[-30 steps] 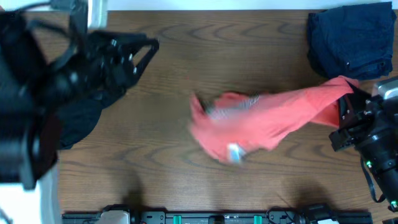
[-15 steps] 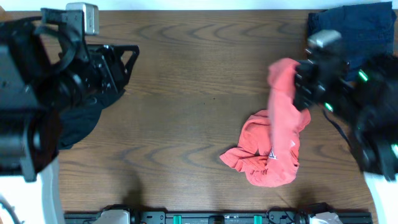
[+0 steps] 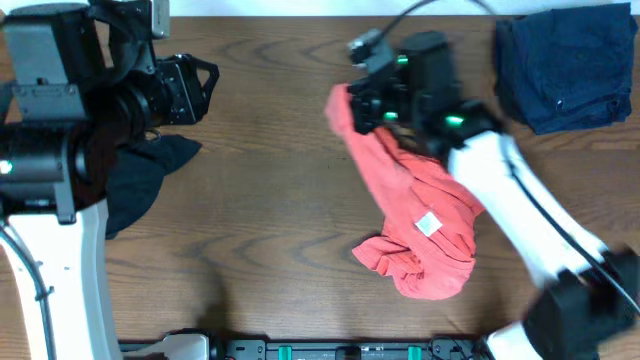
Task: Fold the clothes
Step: 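Lay the red shirt on the table center and release both grippers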
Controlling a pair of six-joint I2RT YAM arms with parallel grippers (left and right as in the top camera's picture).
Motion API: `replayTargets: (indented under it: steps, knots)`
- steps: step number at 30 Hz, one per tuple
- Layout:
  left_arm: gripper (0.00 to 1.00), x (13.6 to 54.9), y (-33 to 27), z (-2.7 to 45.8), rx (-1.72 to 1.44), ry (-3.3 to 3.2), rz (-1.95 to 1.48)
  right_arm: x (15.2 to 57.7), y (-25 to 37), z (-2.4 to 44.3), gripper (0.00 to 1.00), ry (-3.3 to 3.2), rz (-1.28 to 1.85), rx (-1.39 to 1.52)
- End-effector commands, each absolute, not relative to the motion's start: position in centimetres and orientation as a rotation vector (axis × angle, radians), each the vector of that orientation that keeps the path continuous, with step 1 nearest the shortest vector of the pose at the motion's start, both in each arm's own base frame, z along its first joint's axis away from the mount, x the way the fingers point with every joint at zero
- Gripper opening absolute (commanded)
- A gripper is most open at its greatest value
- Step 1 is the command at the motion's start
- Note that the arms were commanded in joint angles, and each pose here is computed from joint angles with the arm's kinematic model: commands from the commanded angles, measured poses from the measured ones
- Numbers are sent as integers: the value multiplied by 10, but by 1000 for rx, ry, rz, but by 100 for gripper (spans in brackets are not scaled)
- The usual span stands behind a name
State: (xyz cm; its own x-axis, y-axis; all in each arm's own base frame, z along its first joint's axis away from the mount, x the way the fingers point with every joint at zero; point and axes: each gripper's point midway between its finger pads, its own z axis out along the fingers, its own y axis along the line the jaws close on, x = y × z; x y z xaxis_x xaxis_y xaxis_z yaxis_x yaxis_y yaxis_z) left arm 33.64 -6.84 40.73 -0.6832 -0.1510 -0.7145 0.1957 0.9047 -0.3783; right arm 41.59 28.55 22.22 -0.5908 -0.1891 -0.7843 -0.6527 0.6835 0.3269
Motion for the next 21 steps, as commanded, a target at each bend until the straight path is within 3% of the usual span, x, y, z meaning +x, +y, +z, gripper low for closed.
replayTargets:
  steps: [1, 7, 13, 15, 17, 21]
  knots:
    - [37, 340, -62, 404, 31, 2263, -506, 419, 318, 190, 1, 2206, 886, -587]
    - [36, 346, -61, 397, 21, 2283, -501, 422, 369, 145, 1, 2201, 953, -581]
    - [37, 357, -61, 385, 12, 2321, -507, 418, 393, 155, 1, 2119, 936, -606]
    - [36, 360, -61, 381, 9, 2333, -508, 418, 396, 162, 17, 2093, 952, -613]
    - [36, 363, -61, 376, 5, 2346, -510, 417, 395, 168, 44, 2083, 955, -614]
    - [37, 368, -61, 370, 1, 2363, -512, 421, 379, 190, 58, 2061, 930, -604]
